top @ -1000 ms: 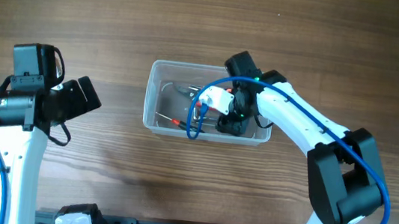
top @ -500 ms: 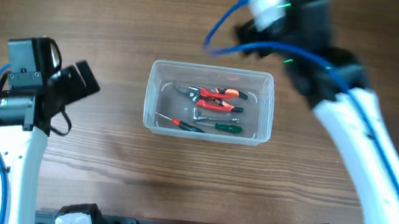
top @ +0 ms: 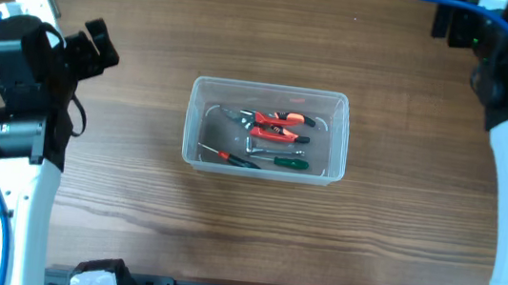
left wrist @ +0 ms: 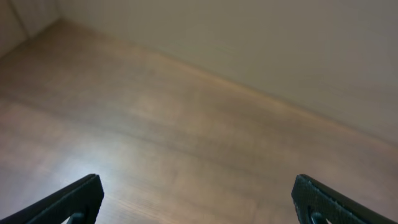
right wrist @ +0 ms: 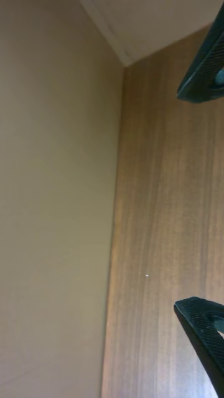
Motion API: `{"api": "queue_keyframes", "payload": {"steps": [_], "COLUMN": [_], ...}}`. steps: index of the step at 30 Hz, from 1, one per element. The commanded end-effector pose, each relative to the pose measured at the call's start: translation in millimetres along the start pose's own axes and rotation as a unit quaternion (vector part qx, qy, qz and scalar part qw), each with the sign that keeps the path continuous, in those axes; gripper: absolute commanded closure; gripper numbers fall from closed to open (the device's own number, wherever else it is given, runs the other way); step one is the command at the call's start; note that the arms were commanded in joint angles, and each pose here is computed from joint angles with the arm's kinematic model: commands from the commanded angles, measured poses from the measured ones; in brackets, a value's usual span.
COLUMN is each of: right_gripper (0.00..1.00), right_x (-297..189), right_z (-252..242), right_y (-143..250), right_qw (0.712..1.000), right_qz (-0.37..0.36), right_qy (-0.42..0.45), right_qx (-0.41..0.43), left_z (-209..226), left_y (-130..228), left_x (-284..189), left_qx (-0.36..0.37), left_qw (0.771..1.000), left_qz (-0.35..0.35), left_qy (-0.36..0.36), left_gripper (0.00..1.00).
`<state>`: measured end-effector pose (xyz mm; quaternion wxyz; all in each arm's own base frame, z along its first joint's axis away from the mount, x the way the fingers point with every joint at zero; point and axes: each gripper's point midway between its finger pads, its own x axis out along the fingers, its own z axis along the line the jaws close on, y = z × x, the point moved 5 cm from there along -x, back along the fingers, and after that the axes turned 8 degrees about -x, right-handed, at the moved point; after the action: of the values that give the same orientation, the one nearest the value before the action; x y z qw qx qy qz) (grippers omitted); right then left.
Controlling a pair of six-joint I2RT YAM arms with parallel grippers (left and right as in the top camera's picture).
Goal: Pack container
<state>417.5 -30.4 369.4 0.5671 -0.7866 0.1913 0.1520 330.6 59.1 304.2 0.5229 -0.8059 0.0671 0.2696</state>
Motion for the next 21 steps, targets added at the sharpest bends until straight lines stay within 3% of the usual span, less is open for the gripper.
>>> {"api": "queue_keyframes", "payload": {"steps": [1,9,13,21], "right_gripper": [0.00,0.00,0.00,0.00], "right_x": [-45,-100,-121,-141], "right_z": [-9,7,22,50], "right_y": [-11,48,96,182], "right_qw": [0.998,0.996,0.992,0.993], "right_qz": [-0.053,-0.090,-0.090,-0.079], "right_qy": [-0.014,-0.002,-0.008,-0.010], "right_qx": [0.020,0.025,0.089,0.086], "left_z": [2,0,14,44], "left_y": [-9,9,39,98], "left_x": [-36,-106,-115,-116], "left_qx": [0.007,0.022,0.030,0.038], "left_qw": [0.999,0.998,0.998,0.997], "left_qz": [-0.037,-0.066,-0.054,-0.066], "left_qy": [-0.020,-0.002,-0.014,-0.030], "left_gripper": [0.00,0.00,0.00,0.00]}}
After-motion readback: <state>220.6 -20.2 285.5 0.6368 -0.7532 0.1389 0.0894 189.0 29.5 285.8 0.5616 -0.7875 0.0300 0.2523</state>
